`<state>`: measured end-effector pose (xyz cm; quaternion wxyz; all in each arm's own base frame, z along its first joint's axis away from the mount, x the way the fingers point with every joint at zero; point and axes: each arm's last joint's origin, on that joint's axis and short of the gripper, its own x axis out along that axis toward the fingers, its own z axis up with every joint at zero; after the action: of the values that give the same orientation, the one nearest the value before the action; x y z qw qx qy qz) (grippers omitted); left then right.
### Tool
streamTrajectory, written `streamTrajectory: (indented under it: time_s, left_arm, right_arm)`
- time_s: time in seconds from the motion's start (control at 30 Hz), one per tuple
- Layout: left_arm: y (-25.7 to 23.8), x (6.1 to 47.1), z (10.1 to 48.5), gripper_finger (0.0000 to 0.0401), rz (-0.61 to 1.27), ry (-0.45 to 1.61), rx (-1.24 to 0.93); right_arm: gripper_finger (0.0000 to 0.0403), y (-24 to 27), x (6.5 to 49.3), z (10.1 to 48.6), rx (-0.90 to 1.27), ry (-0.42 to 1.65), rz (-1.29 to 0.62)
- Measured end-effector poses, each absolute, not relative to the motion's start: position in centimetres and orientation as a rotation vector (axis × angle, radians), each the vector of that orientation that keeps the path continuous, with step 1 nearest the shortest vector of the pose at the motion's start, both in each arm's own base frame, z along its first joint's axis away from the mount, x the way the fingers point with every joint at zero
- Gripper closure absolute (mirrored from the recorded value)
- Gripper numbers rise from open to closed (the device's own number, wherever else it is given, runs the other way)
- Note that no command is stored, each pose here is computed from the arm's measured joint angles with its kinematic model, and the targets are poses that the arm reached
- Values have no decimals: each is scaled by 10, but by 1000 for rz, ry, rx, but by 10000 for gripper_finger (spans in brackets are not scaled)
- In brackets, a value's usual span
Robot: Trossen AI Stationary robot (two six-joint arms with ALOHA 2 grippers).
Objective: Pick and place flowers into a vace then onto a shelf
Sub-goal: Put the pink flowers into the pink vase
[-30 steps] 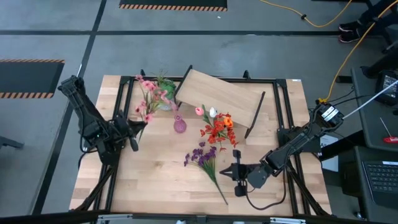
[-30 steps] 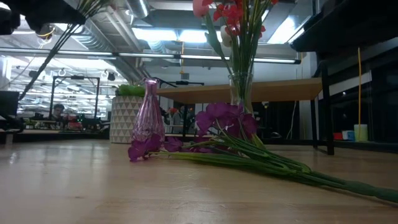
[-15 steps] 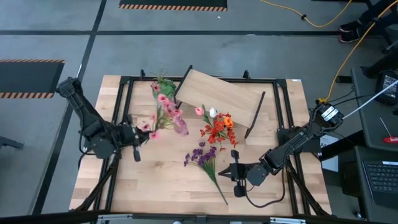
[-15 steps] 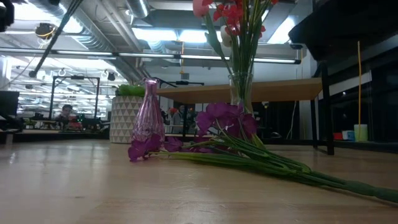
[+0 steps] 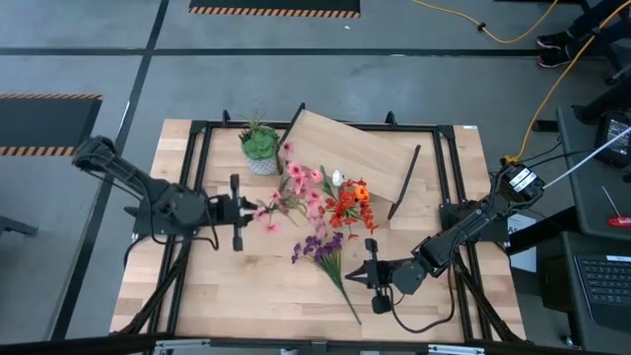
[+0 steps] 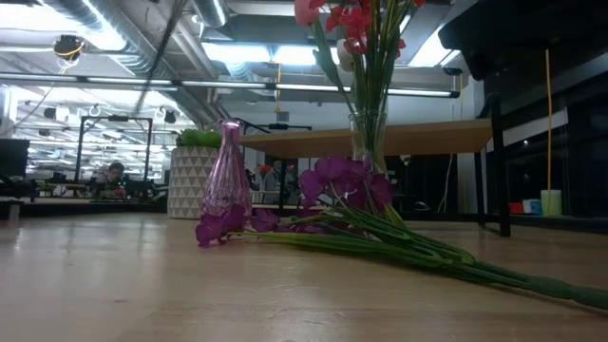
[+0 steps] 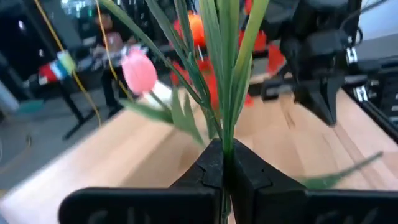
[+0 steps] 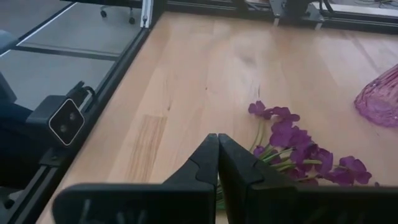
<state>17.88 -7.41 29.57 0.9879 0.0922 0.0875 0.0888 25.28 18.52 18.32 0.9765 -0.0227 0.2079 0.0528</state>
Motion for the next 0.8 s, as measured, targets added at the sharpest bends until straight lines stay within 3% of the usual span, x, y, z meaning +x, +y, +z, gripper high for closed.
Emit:
streamTrajectory:
  time_s: [0.2, 0.8]
  left_arm:
    - [-50, 184, 308, 398, 146, 80, 213]
    - [0, 191, 295, 398, 134, -159, 252]
  right_arm:
    - [389, 185, 253, 183, -29, 421, 103]
    - [389, 185, 253, 183, -57, 421, 108]
